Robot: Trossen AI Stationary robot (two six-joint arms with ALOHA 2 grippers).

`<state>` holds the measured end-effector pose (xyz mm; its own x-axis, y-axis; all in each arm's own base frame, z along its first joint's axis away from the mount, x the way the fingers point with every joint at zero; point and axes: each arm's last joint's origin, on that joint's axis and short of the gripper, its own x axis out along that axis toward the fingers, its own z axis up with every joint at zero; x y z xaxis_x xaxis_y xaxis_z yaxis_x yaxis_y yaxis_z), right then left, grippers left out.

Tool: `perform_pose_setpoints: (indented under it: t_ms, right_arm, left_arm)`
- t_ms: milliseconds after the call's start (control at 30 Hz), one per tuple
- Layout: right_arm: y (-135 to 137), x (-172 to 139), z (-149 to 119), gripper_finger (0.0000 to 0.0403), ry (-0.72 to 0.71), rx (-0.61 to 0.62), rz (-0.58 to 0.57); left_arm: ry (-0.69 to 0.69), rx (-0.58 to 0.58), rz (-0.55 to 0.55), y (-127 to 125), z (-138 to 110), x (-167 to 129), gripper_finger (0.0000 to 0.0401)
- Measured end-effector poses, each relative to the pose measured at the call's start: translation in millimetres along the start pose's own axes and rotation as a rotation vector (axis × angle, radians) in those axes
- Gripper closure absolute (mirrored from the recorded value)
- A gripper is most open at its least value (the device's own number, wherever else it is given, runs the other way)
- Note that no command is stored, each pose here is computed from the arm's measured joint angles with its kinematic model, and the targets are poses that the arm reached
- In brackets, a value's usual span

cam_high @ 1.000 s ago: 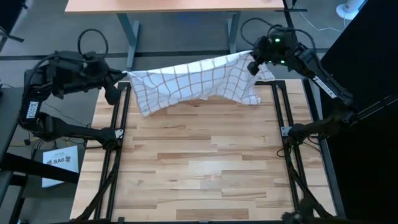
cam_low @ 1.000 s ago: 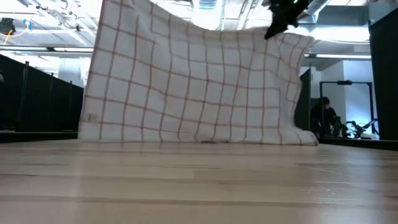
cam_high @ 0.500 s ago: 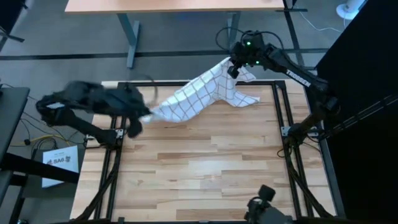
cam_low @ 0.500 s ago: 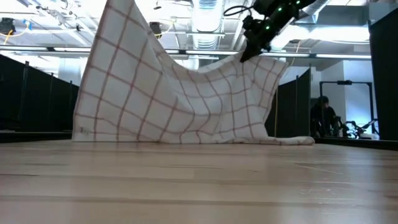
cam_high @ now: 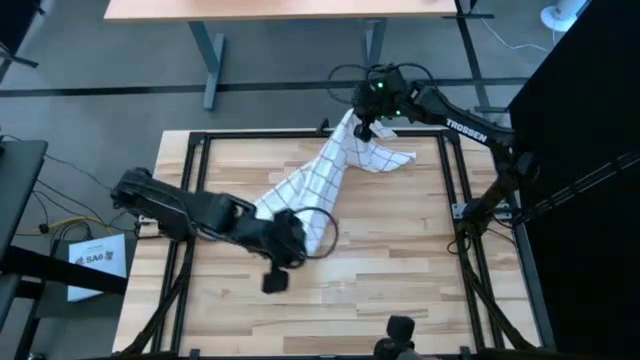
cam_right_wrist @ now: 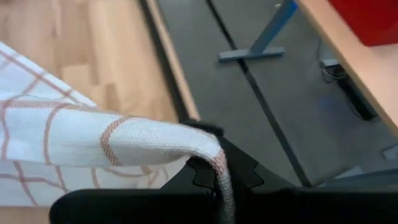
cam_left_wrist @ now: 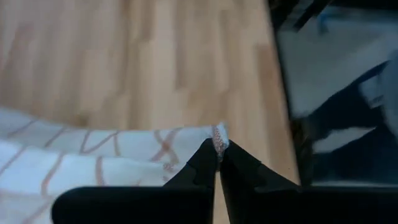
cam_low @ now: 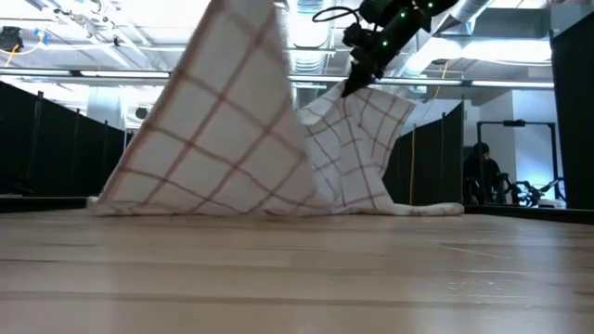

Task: Roll towel
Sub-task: Prepare the white striped towel on the table for folding

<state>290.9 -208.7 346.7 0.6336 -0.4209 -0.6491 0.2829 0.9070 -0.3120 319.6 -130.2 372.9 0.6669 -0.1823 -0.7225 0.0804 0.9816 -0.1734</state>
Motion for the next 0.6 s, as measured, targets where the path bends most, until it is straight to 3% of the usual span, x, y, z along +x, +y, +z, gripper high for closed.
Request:
perform_pose_setpoints:
  t_ms: [267,600]
  right_arm:
    - [27.8,5.1,-22.4,0.0402,0.201,-0.091,0.142]
    - [27.4,7.6,-37.1,0.0325,0.279,-0.095,0.17]
  left_arm:
    - [-0.039,-0.137,-0.102,-28.5,2.4,82.5,0.0399]
    - [0.097,-0.321,-0.245,-32.2,-8.3,133.8,0.0327]
